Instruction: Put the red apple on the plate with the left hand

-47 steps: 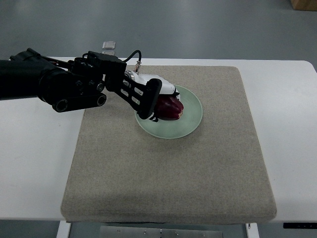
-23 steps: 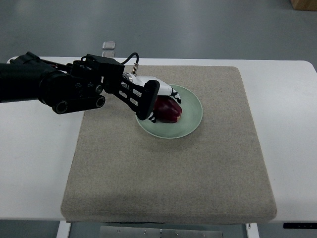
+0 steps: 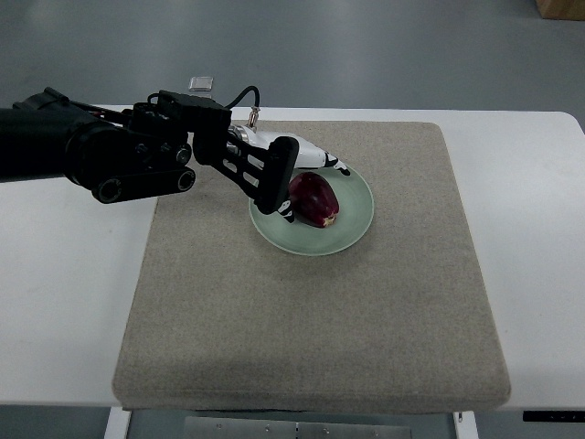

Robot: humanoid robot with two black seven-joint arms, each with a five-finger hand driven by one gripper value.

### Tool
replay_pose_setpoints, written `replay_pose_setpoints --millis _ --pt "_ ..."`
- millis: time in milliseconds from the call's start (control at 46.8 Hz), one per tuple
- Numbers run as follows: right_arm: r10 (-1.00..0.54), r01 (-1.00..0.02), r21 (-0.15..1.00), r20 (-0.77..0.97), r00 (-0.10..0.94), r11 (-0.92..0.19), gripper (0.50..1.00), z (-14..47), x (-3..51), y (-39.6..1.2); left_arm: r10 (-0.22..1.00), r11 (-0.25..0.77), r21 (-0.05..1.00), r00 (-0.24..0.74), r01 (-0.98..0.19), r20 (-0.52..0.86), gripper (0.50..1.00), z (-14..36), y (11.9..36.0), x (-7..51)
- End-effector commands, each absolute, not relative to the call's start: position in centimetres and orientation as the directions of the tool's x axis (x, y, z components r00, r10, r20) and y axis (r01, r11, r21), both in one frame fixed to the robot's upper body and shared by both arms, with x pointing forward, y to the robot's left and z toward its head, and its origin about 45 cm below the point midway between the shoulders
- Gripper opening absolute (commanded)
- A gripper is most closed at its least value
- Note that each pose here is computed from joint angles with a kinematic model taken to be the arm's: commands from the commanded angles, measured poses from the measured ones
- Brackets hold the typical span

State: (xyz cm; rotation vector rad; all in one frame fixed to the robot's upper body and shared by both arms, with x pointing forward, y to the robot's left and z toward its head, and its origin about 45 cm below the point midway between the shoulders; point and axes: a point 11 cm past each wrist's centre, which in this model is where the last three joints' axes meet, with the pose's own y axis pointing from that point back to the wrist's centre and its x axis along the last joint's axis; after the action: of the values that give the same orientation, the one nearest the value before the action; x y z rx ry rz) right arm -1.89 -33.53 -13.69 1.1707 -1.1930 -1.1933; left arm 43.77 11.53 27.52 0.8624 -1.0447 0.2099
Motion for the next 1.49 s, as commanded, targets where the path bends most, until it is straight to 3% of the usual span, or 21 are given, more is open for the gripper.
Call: replay_pose_setpoints --millis 0,192,299,448,598,768,918,1110,1473 --pt "-0.999 0.03 0.999 0.029 0.011 0.03 0.93 -13.7 -1.9 -33.5 -0.225 0.666 0.509 0.504 -0.545 0.834 0.994 28.5 11.8 44.0" --pt "-0.999 0.03 0.999 0.029 0.011 0.03 0.93 -13.7 -1.9 -33.5 -0.156 0.664 0.465 0.5 -0.586 0.852 0.994 30.6 13.2 44.9" --pt "-0.999 0.03 0.999 0.029 0.011 0.03 0.93 -13.7 -1.9 -33.5 -0.051 0.662 0.41 0.508 -0.627 0.86 0.992 32.3 14.1 45.7" --pt "-0.999 0.03 0.999 0.029 0.011 0.03 0.93 -13.7 -1.9 -33.5 0.214 0.647 0.287 0.53 -0.706 0.82 0.994 35.3 15.7 47.2" --pt "-0.999 0.03 0.999 0.029 0.011 0.03 0.93 -13.7 -1.9 -33.5 0.501 0.567 0.21 0.537 -0.796 0.679 0.992 36.3 18.7 48.8" --pt "-0.999 0.03 0.999 0.029 0.011 0.03 0.93 -13.7 -1.9 -33.5 0.775 0.406 0.13 0.416 -0.905 0.476 0.994 37.1 23.5 51.4" --pt "-0.999 0.03 0.999 0.029 0.011 0.03 0.93 -13.7 -1.9 -33.5 0.81 0.284 0.107 0.298 -0.953 0.504 0.994 37.3 27.9 52.9" --pt "-0.999 0.03 0.999 0.029 0.011 0.03 0.93 -13.7 -1.9 -33.5 0.861 0.222 0.073 0.231 -0.972 0.452 0.996 37.4 30.0 53.3" --pt "-0.999 0.03 0.999 0.029 0.011 0.03 0.93 -13.7 -1.9 -33.5 0.999 0.05 -0.006 0.05 -0.999 -0.001 0.996 36.7 34.0 53.4"
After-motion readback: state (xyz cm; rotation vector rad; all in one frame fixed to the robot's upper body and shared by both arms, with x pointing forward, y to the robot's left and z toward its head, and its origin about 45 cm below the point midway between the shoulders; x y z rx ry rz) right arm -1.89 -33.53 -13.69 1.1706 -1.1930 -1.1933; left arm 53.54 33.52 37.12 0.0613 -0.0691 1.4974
